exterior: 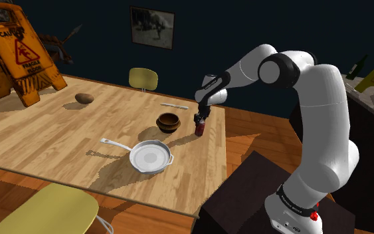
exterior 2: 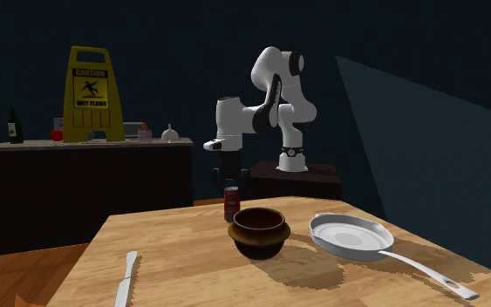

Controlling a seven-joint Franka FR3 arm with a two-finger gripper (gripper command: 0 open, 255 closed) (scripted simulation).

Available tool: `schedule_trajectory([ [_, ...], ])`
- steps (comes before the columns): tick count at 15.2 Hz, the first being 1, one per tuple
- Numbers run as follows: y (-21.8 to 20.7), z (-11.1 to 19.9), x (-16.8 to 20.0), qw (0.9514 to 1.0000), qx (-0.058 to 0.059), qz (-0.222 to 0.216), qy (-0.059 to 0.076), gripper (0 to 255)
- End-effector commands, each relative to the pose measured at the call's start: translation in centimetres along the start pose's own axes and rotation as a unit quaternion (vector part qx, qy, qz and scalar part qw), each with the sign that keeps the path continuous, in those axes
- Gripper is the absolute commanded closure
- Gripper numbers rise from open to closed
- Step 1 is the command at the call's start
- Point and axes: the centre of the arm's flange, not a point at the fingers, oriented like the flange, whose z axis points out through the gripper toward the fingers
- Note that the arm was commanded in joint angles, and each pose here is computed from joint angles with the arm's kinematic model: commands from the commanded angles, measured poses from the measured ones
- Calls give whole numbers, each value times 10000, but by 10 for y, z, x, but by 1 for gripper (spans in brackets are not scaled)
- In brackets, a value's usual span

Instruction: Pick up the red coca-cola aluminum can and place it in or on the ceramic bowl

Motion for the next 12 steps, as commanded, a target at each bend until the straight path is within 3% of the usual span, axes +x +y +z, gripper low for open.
schedule_trajectory([
  [1, 1, 1, -1, 10000, 1, 3, -11, 255],
  [7, 0, 1, -1, 10000, 0, 3, -11, 255],
  [12, 0, -25, 0, 10000, 0, 3, -11, 255],
])
